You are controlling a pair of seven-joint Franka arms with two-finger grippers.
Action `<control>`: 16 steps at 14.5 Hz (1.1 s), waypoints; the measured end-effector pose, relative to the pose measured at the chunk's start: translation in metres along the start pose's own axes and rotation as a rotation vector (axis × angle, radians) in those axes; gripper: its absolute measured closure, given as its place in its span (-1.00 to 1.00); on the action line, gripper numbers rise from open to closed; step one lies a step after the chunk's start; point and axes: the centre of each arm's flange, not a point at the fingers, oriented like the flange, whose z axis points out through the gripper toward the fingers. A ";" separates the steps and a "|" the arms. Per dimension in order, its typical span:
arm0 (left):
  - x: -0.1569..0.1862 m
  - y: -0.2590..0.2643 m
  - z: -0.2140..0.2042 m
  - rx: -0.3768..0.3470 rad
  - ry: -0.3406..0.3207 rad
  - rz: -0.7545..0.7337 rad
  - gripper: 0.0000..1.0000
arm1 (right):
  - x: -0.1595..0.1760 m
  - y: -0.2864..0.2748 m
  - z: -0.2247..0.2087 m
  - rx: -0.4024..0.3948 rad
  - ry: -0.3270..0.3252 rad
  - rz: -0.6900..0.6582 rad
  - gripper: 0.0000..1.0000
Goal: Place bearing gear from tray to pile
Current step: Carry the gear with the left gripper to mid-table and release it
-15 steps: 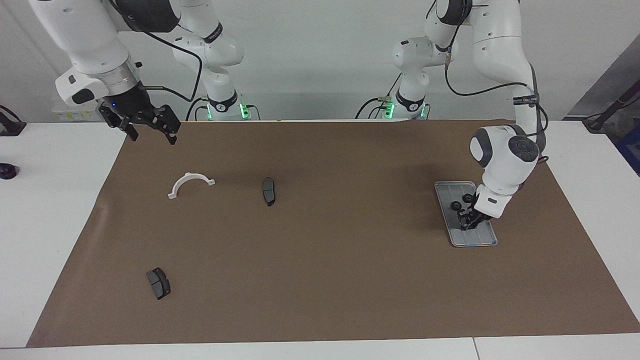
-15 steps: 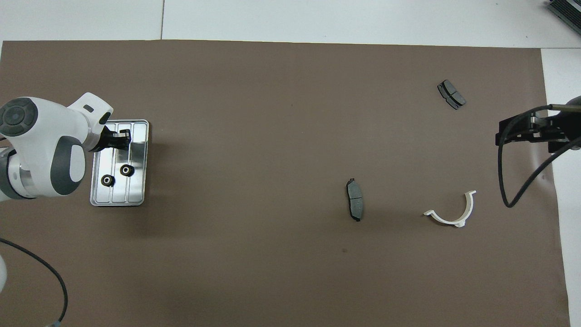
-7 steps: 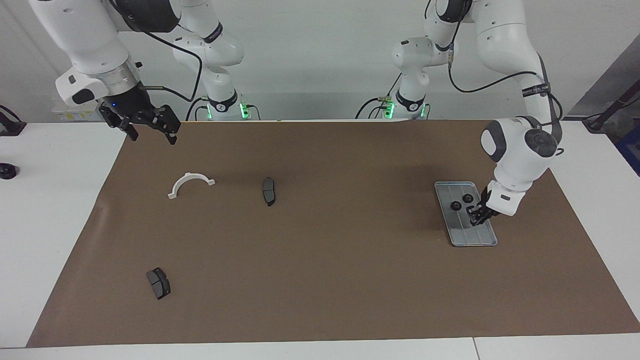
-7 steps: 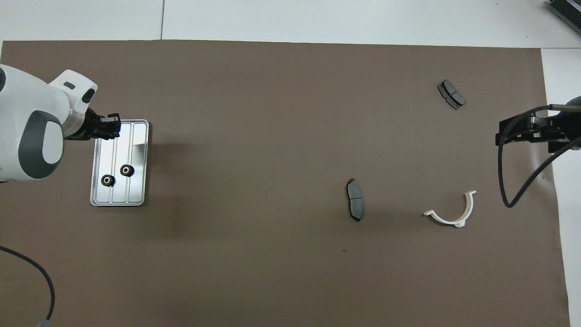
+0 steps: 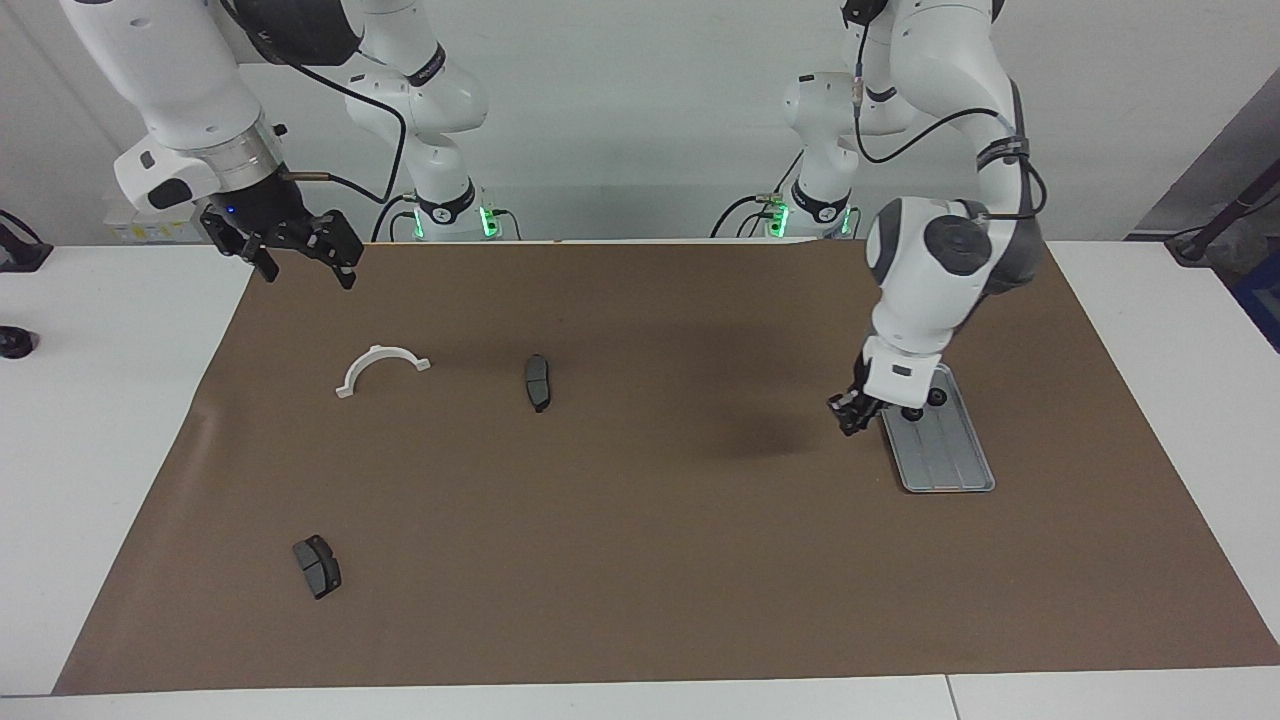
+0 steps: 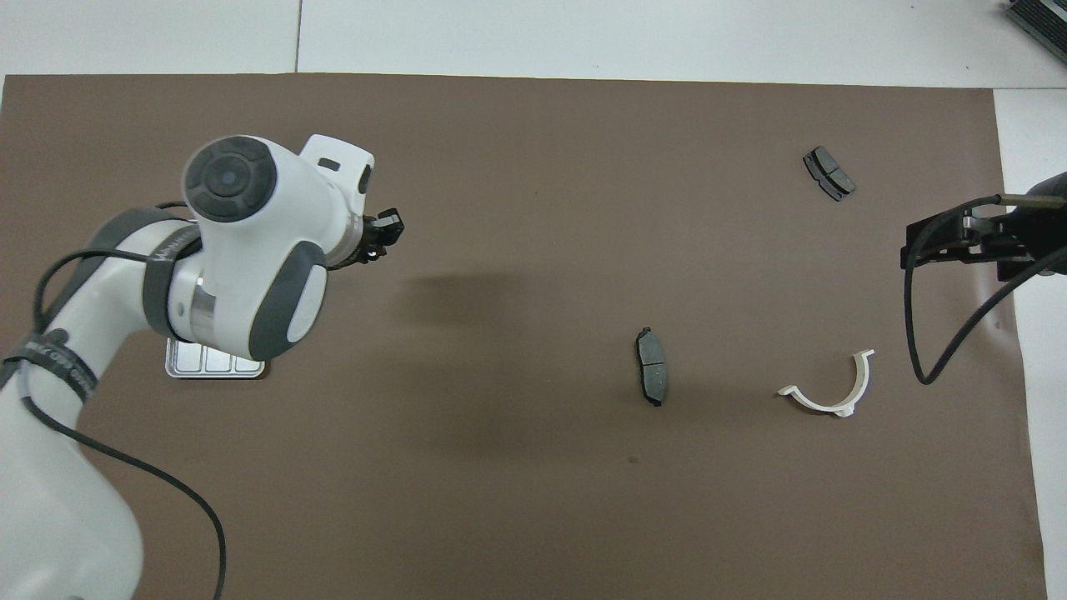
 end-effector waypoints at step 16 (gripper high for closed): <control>-0.059 0.089 0.073 -0.130 -0.022 -0.144 -0.69 | -0.005 -0.024 0.018 0.000 0.001 -0.044 -1.00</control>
